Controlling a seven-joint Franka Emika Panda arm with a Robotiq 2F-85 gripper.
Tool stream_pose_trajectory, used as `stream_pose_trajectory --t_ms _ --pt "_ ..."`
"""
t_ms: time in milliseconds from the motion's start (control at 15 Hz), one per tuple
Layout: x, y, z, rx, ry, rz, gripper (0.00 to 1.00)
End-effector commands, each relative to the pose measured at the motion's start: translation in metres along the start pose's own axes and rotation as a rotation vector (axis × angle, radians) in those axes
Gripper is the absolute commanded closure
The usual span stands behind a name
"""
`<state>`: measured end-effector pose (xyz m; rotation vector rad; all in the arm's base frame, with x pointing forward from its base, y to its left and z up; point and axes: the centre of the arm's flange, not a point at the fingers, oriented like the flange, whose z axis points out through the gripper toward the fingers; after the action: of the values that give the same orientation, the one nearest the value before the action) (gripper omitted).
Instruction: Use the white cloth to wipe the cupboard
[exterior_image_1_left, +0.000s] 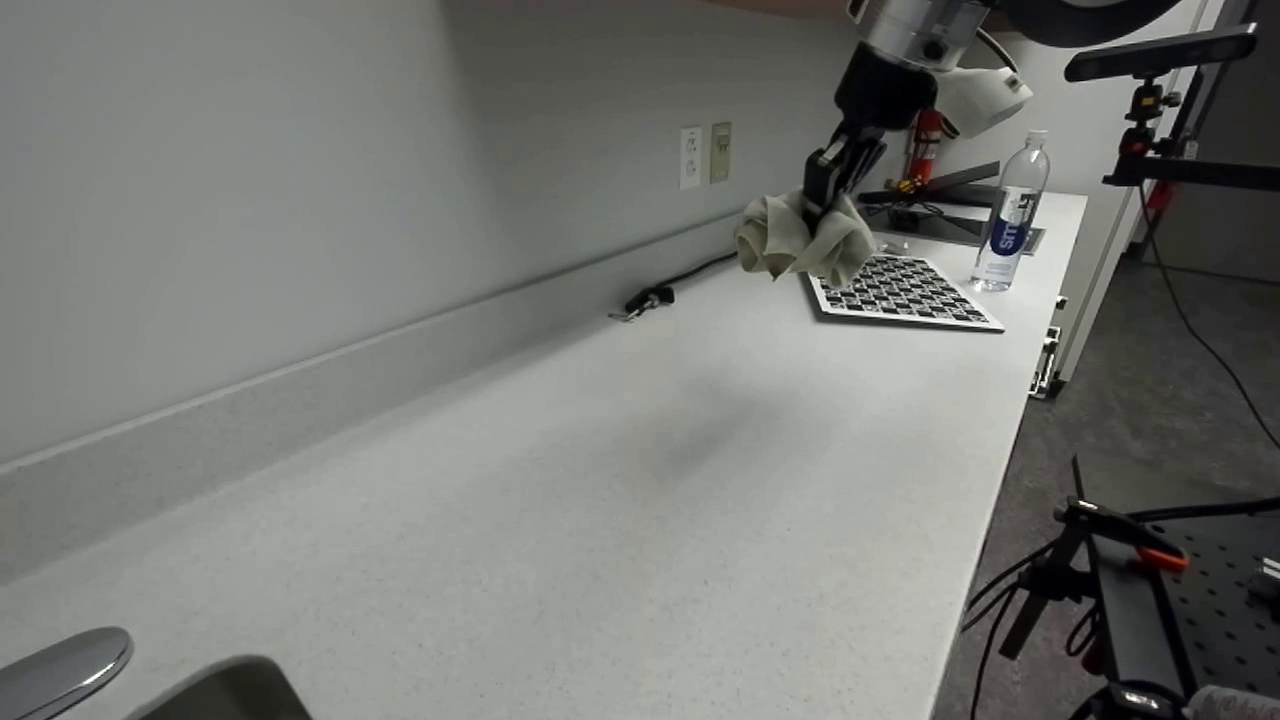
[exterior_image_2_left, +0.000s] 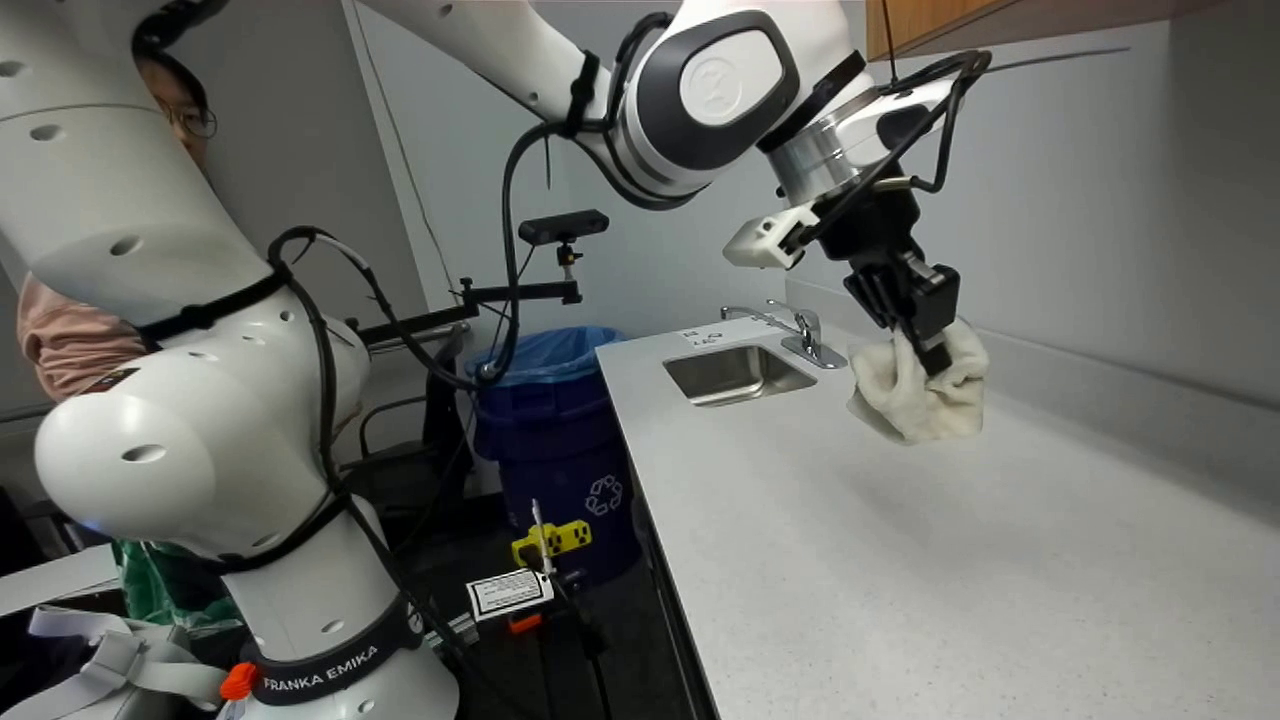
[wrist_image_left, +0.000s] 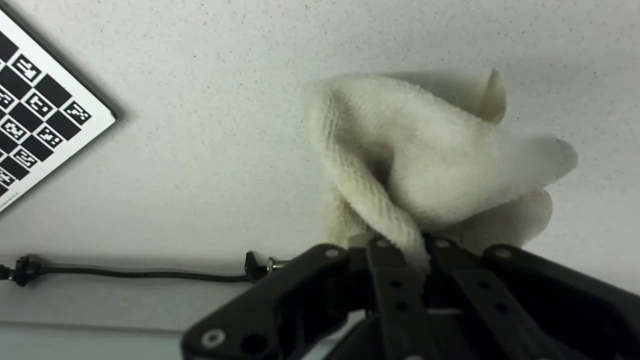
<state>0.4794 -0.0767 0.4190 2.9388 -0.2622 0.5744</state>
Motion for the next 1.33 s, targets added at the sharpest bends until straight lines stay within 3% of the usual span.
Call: stream_pose_trajectory --t_ms 0,67,133,267,733,800,1267 --pt "0.0 0.001 -0.002 -0.021 -0.027 -0.016 0.98" --pt "0.0 0.001 -0.002 -0.022 -0.031 -0.014 0.98" --pt "-0.001 0.001 -0.002 -0.024 -0.038 -0.015 0.67" --pt "-0.003 0.001 -0.001 -0.028 -0.044 -0.02 0.58" --pt "-0.006 -0.002 -0.008 -0.019 -0.055 -0.04 0.05" --pt "-0.007 -0.004 -0.014 -0.017 -0.056 -0.046 0.01" --pt "-0.019 -0.017 -0.062 -0.026 -0.058 -0.072 0.0"
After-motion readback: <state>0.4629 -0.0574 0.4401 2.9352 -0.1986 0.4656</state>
